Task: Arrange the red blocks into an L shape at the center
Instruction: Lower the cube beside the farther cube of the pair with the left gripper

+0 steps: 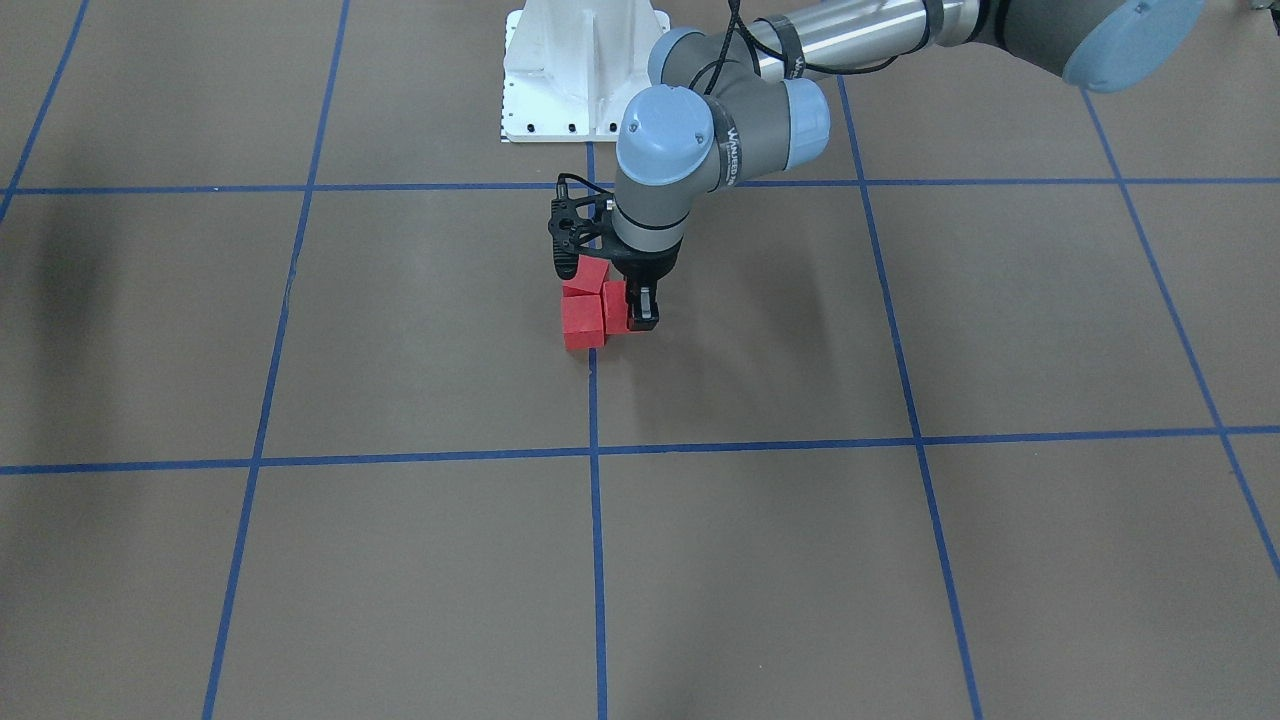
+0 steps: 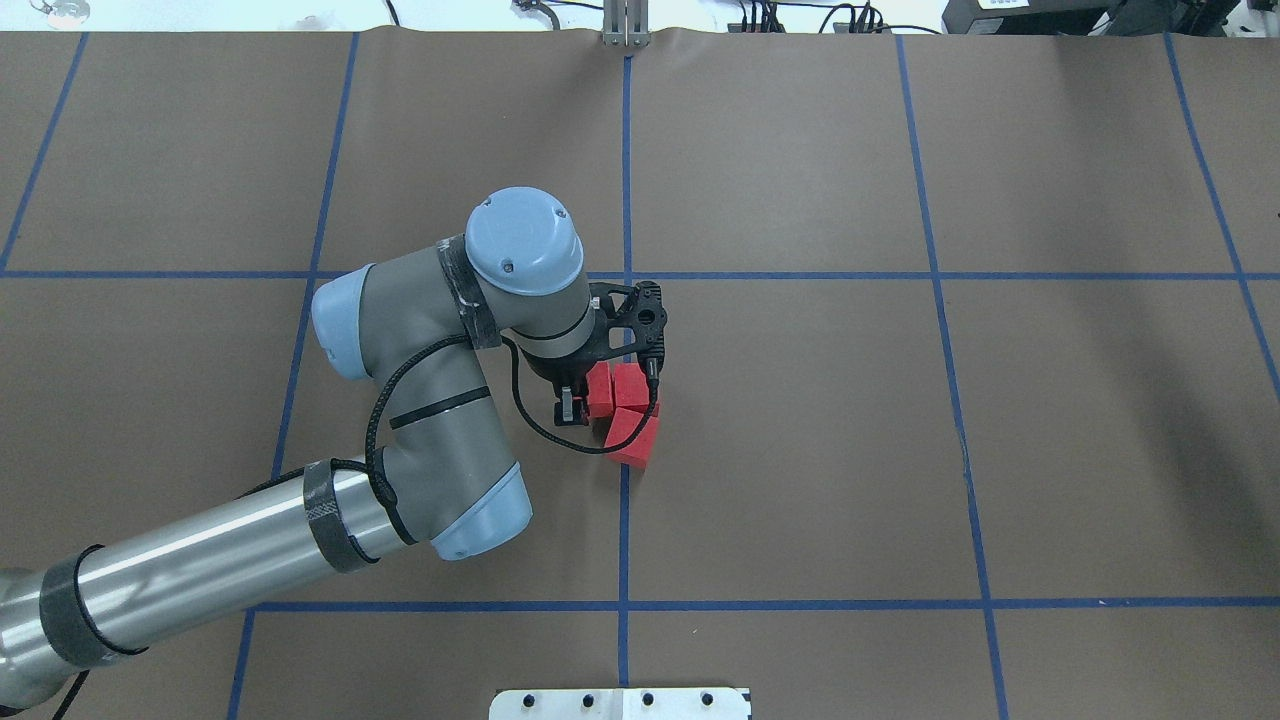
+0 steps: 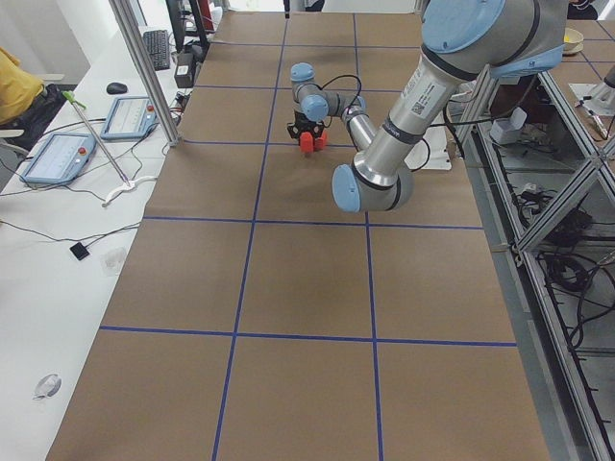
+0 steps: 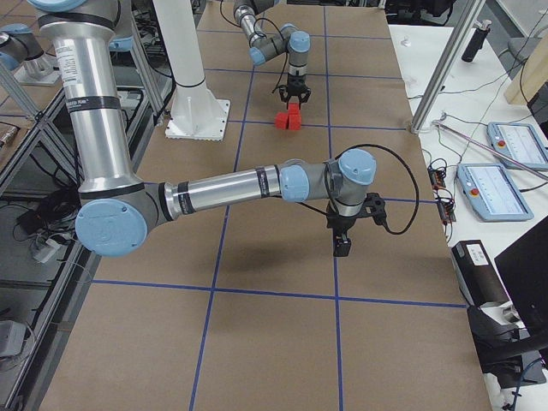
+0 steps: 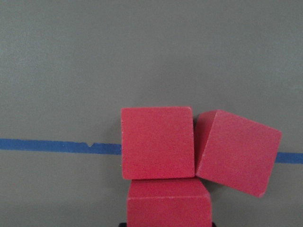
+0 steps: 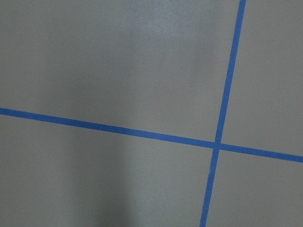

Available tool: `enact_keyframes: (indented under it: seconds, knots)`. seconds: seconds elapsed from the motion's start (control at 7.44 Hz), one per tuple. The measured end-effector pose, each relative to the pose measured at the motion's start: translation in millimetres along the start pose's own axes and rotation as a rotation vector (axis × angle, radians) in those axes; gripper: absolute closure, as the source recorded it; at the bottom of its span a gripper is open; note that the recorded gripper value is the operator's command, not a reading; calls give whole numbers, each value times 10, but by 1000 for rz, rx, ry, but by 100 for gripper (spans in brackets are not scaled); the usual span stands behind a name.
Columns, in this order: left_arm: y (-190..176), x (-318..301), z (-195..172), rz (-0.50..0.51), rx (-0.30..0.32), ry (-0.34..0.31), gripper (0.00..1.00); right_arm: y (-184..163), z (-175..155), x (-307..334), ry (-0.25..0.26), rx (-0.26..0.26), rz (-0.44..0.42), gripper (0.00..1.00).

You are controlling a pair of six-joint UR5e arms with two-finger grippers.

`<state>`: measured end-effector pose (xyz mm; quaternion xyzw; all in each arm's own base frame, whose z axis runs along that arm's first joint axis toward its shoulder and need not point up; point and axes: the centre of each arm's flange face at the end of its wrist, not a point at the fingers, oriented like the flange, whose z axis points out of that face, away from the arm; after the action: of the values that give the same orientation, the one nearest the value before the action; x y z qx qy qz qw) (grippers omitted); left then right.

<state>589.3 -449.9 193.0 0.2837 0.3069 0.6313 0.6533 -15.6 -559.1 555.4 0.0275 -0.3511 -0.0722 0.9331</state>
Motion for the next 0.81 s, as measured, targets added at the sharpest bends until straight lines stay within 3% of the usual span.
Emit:
enact_keyframes:
  seconds: [0.81]
  knots:
    - [-15,47,97,-1,-15,-1,49,2,2,1,0,0,1,1]
